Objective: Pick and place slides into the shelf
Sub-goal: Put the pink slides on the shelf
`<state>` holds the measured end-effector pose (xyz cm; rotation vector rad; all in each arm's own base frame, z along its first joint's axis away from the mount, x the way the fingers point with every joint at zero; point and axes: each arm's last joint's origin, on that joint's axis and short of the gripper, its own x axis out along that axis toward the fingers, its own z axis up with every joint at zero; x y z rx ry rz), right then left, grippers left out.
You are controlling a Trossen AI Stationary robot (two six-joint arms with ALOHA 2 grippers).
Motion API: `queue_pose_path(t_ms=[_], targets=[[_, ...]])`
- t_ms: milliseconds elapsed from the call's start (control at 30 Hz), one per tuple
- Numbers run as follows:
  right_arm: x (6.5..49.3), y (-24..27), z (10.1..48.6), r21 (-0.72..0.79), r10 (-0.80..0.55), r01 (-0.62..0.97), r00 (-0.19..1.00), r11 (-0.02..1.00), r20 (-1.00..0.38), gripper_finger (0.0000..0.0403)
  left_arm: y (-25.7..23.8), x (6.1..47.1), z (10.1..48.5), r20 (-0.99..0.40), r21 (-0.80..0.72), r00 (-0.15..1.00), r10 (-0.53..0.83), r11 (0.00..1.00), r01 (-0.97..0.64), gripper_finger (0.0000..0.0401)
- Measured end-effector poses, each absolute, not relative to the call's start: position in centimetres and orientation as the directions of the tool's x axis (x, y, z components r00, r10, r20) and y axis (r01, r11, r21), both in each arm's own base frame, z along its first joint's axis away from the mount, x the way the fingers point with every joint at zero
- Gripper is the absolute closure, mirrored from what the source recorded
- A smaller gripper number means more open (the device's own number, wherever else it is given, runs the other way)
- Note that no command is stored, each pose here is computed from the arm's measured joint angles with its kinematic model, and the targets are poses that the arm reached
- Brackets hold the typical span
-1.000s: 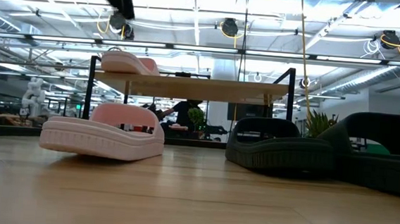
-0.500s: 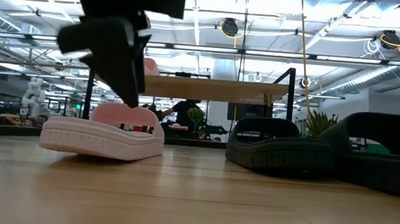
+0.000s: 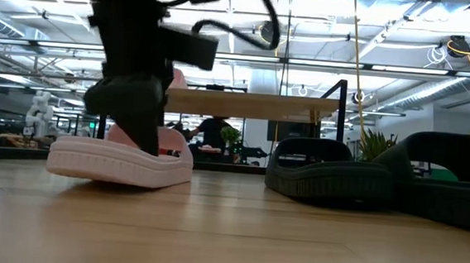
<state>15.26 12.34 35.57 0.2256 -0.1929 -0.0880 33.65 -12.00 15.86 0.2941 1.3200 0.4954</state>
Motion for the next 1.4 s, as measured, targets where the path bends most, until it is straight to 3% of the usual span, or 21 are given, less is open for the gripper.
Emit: queue_pose_path(t_ms=[167, 267, 400, 567, 633, 1000, 1233, 1400], targets=[[15.3, 12.3, 35.5, 0.228, -0.108, 0.066, 0.978, 0.971, 0.178, 0.0209, -11.5, 33.2, 15.3, -0.807, 0.537, 0.166, 0.567, 0.821, -0.194, 0.0149], [15.3, 12.3, 35.5, 0.228, -0.109, 0.066, 0.978, 0.971, 0.178, 0.0209, -11.0, 33.1, 15.0, -0.800, 0.546, 0.156, 0.579, 0.811, -0.208, 0.0171], [15.3, 12.3, 35.5, 0.228, -0.109, 0.067, 0.978, 0.971, 0.178, 0.0209, -10.5, 33.2, 14.3, -0.808, 0.526, 0.162, 0.567, 0.817, -0.234, 0.0239], [15.3, 12.3, 35.5, 0.230, -0.110, 0.068, 0.978, 0.971, 0.178, 0.0209, -10.6, 33.6, 14.5, -0.829, 0.492, 0.169, 0.533, 0.839, -0.232, 0.0364], [15.3, 12.3, 35.5, 0.231, -0.111, 0.068, 0.978, 0.971, 0.178, 0.0209, -11.0, 33.7, 15.0, -0.845, 0.464, 0.178, 0.505, 0.856, -0.227, 0.0388], [15.3, 12.3, 35.5, 0.228, -0.111, 0.070, 0.978, 0.971, 0.175, 0.0209, -14.3, 32.9, 22.5, -0.834, 0.426, 0.264, 0.484, 0.870, -0.248, 0.0399], [15.3, 12.3, 35.5, 0.223, -0.111, 0.071, 0.979, 0.972, 0.171, 0.0209, -16.5, 32.1, 32.1, -0.737, 0.462, 0.399, 0.545, 0.838, -0.291, 0.0400], [15.3, 12.3, 35.5, 0.224, -0.110, 0.070, 0.979, 0.972, 0.171, 0.0209, -14.4, 32.0, 39.0, -0.577, 0.554, 0.515, 0.634, 0.767, -0.324, 0.0400]])
